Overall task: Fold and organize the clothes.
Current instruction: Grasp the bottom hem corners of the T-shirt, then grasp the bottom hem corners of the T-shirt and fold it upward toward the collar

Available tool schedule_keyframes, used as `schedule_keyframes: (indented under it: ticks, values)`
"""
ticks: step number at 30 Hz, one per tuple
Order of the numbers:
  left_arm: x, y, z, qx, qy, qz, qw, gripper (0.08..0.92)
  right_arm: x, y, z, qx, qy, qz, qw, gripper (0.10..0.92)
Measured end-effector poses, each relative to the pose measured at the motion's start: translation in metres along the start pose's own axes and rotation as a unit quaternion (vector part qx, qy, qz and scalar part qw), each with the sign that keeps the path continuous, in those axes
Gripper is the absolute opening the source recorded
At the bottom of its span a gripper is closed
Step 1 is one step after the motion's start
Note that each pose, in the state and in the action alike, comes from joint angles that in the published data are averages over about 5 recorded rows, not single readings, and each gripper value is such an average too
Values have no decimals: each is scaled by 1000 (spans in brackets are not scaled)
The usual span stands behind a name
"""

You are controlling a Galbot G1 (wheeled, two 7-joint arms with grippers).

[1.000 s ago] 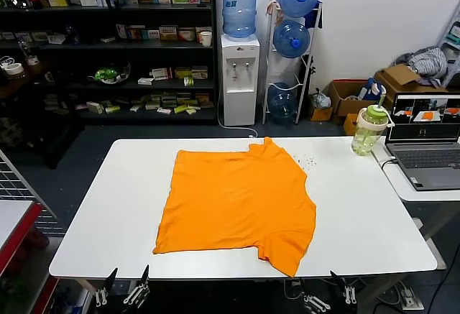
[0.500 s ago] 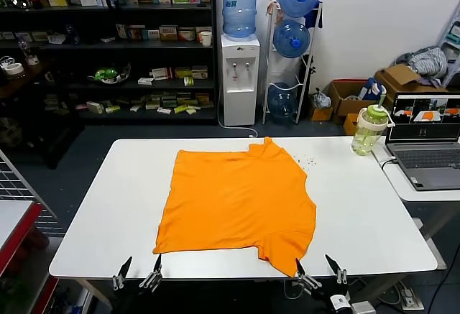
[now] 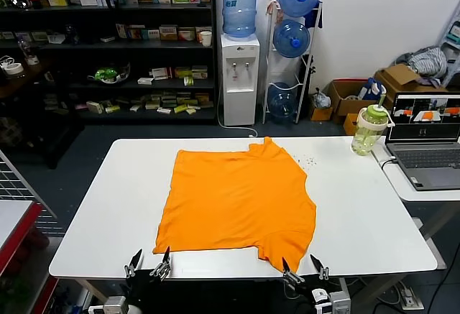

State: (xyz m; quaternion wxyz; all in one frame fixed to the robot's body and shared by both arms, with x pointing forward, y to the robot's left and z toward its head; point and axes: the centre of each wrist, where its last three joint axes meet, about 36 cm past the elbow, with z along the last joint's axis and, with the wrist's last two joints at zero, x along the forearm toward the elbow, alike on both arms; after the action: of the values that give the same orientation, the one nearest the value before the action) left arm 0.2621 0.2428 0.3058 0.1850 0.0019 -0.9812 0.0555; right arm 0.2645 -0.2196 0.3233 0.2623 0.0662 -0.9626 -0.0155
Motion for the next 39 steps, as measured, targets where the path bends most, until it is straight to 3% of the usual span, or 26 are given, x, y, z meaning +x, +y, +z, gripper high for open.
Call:
schedule_keyframes:
  ticks: [5, 26, 29, 39]
  values:
    - [-8, -2, 4, 2, 5, -3, 1000, 733, -2, 3, 1, -3, 0, -3, 1000, 722]
    - [-19, -6, 13, -4, 12, -14, 1000, 141, 4, 4, 2, -10, -21, -1, 1000, 138]
    - [-16, -6, 12, -4, 12, -16, 1000, 97, 9, 3, 0, -10, -26, 0, 1000, 123]
    - [6, -7, -3, 7, 15, -18, 1000, 93, 50, -3, -4, -3, -33, -1, 999, 123]
